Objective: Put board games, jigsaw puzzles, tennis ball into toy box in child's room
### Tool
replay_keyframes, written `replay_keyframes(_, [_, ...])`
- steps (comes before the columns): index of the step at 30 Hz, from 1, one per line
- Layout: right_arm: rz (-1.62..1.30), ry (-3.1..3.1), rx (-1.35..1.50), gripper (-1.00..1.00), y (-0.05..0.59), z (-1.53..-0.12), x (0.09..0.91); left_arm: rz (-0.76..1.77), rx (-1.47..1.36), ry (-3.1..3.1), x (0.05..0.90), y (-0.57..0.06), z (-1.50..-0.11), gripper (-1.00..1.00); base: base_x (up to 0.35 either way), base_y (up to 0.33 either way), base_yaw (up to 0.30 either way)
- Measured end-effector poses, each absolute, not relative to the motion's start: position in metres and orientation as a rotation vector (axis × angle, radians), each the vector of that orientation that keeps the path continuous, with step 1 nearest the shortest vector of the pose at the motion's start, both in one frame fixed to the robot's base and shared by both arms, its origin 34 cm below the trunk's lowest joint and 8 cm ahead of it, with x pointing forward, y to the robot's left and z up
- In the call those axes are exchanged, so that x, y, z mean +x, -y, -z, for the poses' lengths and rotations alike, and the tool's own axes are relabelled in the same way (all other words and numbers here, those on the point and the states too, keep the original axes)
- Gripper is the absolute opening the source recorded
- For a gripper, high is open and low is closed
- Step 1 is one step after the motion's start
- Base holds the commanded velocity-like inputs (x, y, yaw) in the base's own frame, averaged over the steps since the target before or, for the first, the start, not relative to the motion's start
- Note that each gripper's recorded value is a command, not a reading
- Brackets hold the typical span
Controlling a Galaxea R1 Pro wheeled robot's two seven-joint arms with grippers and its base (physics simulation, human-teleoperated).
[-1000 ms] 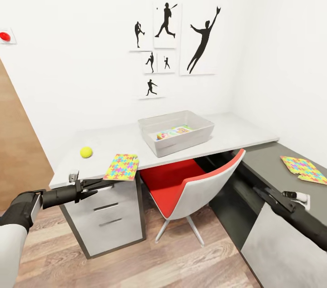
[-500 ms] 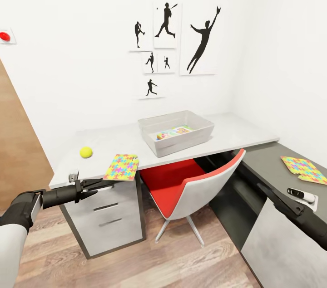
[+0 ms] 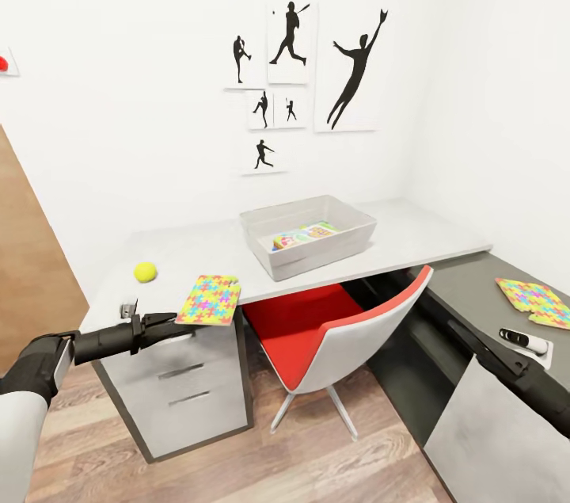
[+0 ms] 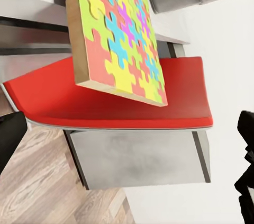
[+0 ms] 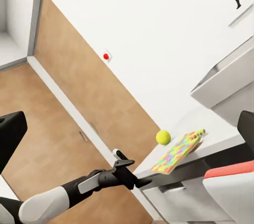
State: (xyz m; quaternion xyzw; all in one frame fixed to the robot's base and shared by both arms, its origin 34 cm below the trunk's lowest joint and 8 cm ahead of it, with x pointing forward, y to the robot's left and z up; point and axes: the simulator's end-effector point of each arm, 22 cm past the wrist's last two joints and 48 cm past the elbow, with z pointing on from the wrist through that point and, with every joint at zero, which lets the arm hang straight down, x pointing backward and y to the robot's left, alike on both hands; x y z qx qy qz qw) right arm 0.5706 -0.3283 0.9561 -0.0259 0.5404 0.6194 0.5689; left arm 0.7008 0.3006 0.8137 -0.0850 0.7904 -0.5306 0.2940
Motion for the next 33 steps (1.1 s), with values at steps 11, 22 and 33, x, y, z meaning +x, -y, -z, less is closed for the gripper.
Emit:
replay_keyframes(11, [-1.453, -1.270, -0.061, 1.00, 0.3281, -0.9558, 0.5708, 1.414, -0.227, -2.104, 0.7009, -0.3003, -0.8136, 1.00, 0.028, 0.000, 0.000])
replay_keyframes(22, [-1.452, -1.270, -0.061, 1.00, 0.3281, -0.9558, 0.5709, 1.415, -0.226, -2.106, 0.7008, -0.2994, -0.8134, 1.00, 0.001, -0.086, 0.000])
replay_keyframes(33, [-1.452, -1.270, -0.062, 1.00, 0.3279, -0.9557, 0.5709, 1.415, -0.225, -2.105, 0.7009, -0.2990, -0.8134, 1.00, 0.000, -0.011, 0.000])
